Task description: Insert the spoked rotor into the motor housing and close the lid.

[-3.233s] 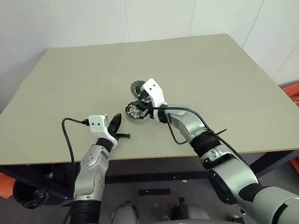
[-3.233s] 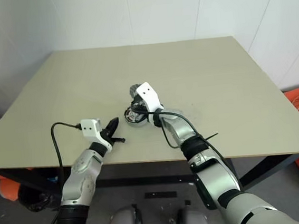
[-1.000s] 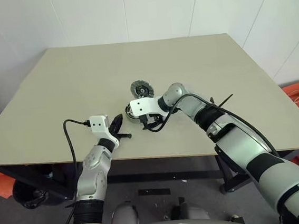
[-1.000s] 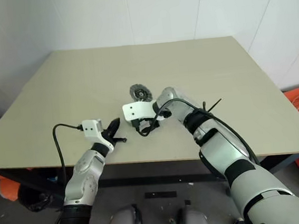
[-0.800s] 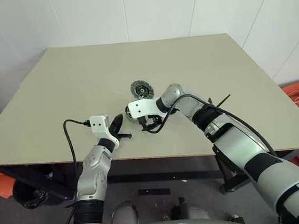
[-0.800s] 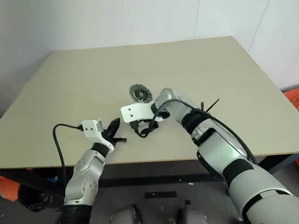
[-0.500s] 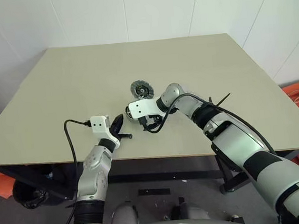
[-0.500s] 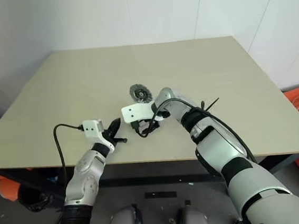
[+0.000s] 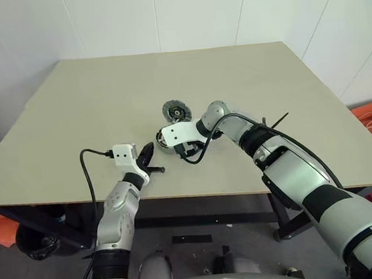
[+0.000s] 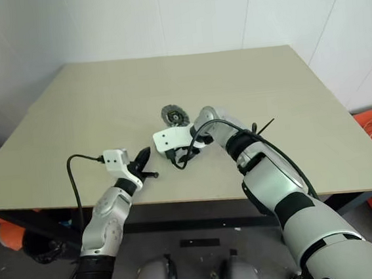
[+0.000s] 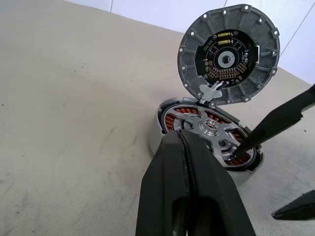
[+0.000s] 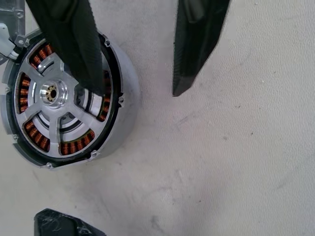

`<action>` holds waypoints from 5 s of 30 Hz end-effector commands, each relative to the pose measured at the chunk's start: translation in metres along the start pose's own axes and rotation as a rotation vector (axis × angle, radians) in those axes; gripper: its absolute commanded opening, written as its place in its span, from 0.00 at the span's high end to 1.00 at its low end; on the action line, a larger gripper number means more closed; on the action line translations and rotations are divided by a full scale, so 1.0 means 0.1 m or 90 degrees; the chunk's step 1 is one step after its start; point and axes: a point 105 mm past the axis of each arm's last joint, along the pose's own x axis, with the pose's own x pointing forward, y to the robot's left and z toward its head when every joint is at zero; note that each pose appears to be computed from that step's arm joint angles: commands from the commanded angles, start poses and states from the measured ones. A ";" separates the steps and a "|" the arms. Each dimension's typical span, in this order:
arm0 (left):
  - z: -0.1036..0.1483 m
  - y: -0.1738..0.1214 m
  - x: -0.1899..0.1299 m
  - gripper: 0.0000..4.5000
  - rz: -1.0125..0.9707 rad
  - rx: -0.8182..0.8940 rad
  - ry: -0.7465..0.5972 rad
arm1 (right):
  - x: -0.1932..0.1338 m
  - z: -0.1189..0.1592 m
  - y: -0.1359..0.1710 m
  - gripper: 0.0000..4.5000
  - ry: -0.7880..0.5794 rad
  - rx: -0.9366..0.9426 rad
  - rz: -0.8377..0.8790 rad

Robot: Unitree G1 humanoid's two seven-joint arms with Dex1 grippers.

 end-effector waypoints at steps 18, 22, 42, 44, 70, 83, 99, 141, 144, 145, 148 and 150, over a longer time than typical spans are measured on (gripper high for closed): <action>0.12 -0.05 0.01 1.00 -0.016 0.008 -0.031 | -0.10 0.11 -0.13 0.99 -0.031 0.013 -0.030; 0.12 -0.04 0.01 1.00 -0.013 0.006 -0.031 | -0.18 0.09 -0.13 0.99 -0.039 0.038 -0.032; 0.07 -0.07 0.05 1.00 -0.028 -0.005 -0.017 | -0.73 -0.17 0.08 0.99 0.029 0.230 -0.070; 0.07 -0.07 0.05 1.00 -0.029 -0.005 -0.016 | -0.75 -0.19 0.09 0.99 0.036 0.250 -0.077; 0.04 -0.08 0.08 1.00 -0.035 -0.010 -0.007 | -0.81 0.16 0.10 0.99 -0.021 0.746 -0.065; 0.04 -0.06 0.07 1.00 -0.031 -0.009 -0.009 | -0.52 0.13 0.11 0.99 -0.025 0.784 -0.057; 0.05 -0.06 0.07 1.00 -0.031 -0.010 -0.009 | -0.47 0.39 0.08 0.29 -0.072 0.761 -0.026; 0.22 0.12 -0.03 1.00 0.035 0.016 -0.058 | -1.10 -1.09 0.14 1.00 0.007 0.403 -0.426; 0.21 0.10 -0.01 1.00 0.027 0.016 -0.054 | -1.08 -0.98 0.19 1.00 -0.020 0.411 -0.409; 0.21 0.10 -0.01 1.00 0.025 0.016 -0.052 | -1.07 -0.93 0.21 1.00 -0.031 0.413 -0.398; 0.20 0.10 -0.01 1.00 0.021 0.013 -0.047 | -1.03 -0.69 0.28 1.00 -0.102 0.413 -0.348; 0.19 0.10 -0.01 1.00 0.021 0.013 -0.045 | -1.01 -0.58 0.32 1.00 -0.136 0.416 -0.323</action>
